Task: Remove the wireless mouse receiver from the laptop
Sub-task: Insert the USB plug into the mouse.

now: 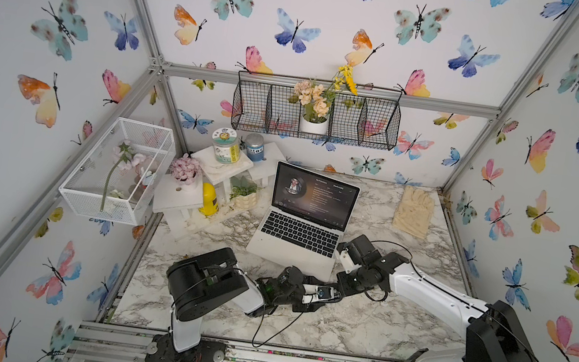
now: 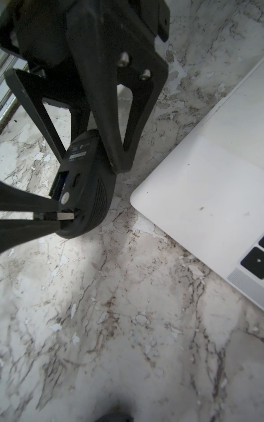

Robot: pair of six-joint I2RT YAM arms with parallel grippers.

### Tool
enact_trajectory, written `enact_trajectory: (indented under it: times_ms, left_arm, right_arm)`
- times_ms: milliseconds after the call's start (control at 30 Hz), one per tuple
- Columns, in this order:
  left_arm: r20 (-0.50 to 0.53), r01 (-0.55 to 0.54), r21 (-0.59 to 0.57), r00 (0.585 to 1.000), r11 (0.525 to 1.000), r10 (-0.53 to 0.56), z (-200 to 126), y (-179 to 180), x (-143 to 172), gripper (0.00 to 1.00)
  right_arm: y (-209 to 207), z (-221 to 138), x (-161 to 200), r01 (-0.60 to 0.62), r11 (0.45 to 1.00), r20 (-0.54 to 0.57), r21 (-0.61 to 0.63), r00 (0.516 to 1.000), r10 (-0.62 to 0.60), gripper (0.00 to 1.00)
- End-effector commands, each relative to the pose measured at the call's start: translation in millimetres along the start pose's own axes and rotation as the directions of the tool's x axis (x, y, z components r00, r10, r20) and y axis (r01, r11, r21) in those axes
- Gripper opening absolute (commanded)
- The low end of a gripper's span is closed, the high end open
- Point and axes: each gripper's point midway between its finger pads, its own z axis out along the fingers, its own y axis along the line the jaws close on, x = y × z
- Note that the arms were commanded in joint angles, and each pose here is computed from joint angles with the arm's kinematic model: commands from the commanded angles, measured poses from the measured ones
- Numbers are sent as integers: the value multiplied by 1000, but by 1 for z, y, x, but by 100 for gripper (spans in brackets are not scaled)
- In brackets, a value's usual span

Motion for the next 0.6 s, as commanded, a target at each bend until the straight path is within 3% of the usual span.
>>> enact_trajectory:
  times_ms: [0,567]
  left_arm:
    - [-102,8,69,995,998,-1,2,-17,29,2]
    - [-105,11,78,994,997,-2,3,-19,30,1]
  right_arm:
    - [-4,3,6,5,1000,-26,31,1000,-4,2]
    - [-6,14,17,-11,999,-44,32,999,12,2]
